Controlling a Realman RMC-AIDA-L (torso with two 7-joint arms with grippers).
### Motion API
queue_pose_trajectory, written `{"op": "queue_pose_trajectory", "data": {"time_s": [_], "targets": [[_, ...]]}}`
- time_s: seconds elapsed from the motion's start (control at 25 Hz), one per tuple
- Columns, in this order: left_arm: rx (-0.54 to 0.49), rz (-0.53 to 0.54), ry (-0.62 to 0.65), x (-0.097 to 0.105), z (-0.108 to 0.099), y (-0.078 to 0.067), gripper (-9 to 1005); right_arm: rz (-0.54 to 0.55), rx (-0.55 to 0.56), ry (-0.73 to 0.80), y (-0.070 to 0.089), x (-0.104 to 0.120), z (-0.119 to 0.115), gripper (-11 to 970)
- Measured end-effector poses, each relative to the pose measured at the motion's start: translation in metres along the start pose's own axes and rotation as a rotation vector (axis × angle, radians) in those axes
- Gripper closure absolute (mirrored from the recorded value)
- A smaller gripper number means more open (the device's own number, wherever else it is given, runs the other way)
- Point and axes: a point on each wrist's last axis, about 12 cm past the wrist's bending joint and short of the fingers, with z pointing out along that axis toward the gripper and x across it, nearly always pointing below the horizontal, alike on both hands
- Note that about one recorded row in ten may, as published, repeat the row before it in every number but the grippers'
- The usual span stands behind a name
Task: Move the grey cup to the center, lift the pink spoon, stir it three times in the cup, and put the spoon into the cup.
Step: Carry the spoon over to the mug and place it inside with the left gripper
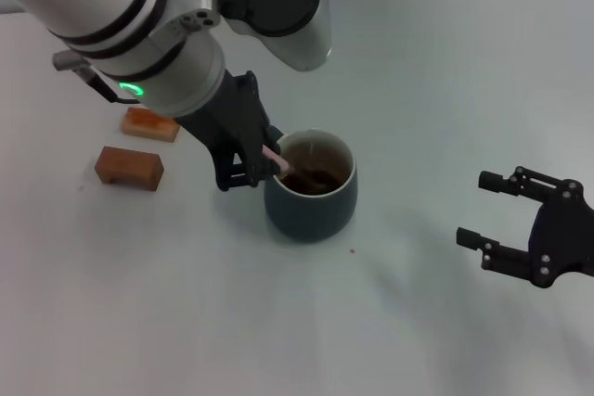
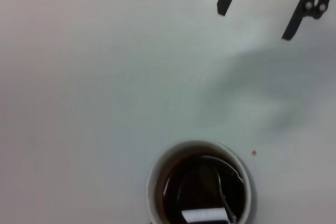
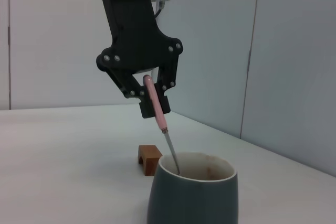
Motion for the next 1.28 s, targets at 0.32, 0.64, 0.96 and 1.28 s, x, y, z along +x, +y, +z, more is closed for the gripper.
{"op": "queue_pose_trajectory", "data": {"time_s": [0.32,0.64,0.96,1.28], "targets": [[-0.049,0.016,0.004,-0.007,0.005,0.007,863,-0.002,0.001,0.001,0.0,0.0,0.0,216],[-0.036,-0.018,0.034,0.001,0.003,0.012,862,-0.002,0.001,0.001,0.0,0.0,0.0,216],[0.019,-0.016,0.03,0.001,-0.001,0.005,863,-0.003,-0.002,-0.002,0.0,0.0,0.0,216],[0.006,0.001,-0.018,-0.008,-0.002,0.005,862,0.0,-0.004,-0.005,0.0,-0.001,0.0,216]]}}
